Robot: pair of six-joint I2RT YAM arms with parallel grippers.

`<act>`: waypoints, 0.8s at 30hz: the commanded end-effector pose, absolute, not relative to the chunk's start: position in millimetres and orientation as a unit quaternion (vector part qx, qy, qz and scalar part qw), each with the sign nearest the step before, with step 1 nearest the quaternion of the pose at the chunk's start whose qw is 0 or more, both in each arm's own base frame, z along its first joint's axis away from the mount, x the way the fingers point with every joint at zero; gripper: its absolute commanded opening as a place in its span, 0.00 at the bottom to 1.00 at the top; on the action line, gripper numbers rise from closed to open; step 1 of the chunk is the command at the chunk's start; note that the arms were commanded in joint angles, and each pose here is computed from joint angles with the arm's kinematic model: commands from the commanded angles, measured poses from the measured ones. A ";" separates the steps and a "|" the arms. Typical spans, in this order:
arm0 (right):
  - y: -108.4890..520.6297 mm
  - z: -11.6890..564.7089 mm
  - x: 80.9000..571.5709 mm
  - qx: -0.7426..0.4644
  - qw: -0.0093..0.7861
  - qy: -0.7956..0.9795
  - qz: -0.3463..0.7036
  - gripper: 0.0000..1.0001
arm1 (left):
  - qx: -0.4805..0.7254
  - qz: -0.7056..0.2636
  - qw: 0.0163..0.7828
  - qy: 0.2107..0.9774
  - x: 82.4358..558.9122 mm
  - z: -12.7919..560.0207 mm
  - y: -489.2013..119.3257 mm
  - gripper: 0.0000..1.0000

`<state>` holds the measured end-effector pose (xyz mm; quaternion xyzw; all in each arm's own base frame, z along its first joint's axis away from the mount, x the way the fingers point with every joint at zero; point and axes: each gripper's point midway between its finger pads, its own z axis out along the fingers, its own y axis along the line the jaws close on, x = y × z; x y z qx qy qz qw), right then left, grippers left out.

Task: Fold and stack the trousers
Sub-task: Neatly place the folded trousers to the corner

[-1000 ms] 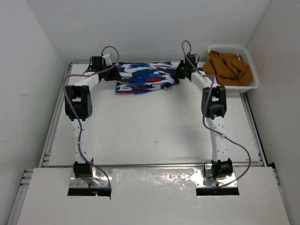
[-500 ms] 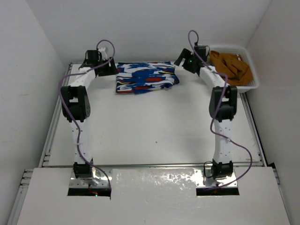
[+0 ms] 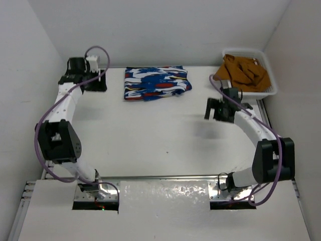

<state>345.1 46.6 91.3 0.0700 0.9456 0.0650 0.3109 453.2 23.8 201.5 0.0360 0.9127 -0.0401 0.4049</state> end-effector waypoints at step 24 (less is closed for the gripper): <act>5.9 50.2 269.6 0.082 0.300 0.950 -0.027 0.99 | -0.021 0.001 0.236 0.972 294.8 67.1 53.4 0.65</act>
